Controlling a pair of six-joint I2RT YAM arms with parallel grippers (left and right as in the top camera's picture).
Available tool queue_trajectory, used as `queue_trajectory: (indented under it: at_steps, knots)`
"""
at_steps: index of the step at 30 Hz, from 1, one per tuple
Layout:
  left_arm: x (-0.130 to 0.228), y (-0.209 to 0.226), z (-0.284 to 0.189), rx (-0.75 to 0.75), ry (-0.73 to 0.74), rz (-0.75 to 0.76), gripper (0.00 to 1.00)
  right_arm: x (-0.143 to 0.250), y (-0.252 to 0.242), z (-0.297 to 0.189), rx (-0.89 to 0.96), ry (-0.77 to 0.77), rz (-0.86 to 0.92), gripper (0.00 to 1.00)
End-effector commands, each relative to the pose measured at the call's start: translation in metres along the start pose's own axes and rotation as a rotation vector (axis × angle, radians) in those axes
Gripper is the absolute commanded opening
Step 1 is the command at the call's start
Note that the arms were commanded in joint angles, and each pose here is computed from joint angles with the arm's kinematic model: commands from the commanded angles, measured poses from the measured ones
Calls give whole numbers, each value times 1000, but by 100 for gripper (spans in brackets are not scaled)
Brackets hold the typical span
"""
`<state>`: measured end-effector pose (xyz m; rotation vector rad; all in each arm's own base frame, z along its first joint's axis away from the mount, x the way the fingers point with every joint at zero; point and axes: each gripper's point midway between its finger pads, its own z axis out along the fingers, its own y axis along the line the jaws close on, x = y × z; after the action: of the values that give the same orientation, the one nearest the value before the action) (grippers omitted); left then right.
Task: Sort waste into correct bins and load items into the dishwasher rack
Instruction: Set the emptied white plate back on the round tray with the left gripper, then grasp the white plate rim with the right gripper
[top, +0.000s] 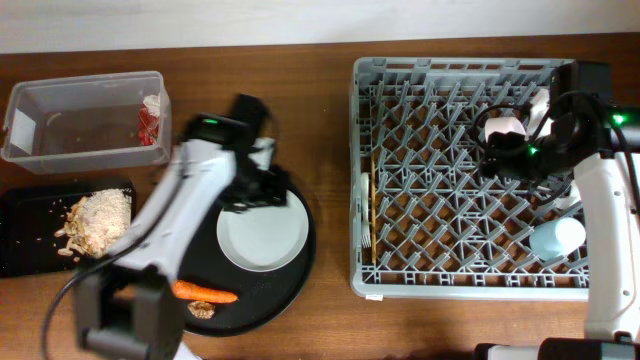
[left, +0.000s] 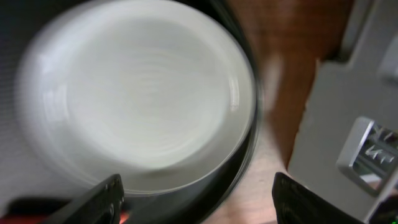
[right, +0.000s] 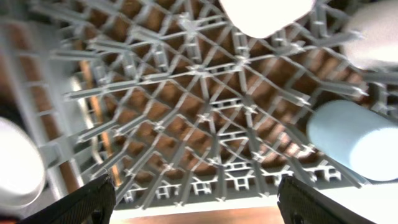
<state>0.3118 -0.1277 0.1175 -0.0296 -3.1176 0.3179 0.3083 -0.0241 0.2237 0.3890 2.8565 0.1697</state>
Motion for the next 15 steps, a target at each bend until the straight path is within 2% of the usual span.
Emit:
queue_trajectory:
  at_steps: [1, 4, 7, 10, 15]
  knots:
    - [-8, 64, -75, -22, -196, -163, 77, 9, 53, 2, -162, 21, -194, 87]
    - [8, 135, -111, -39, -277, -397, 80, 29, 123, 3, -233, 10, -419, 87]
    - [22, 175, -120, -50, -285, -540, 82, 63, 197, 2, -317, -6, -577, 87]
    - [31, 191, -122, -55, -278, -605, 82, 116, 257, 25, -350, 110, -569, 87]
    - [30, 194, -123, -59, -286, -608, 86, 186, 298, 109, -209, 351, -432, 87]
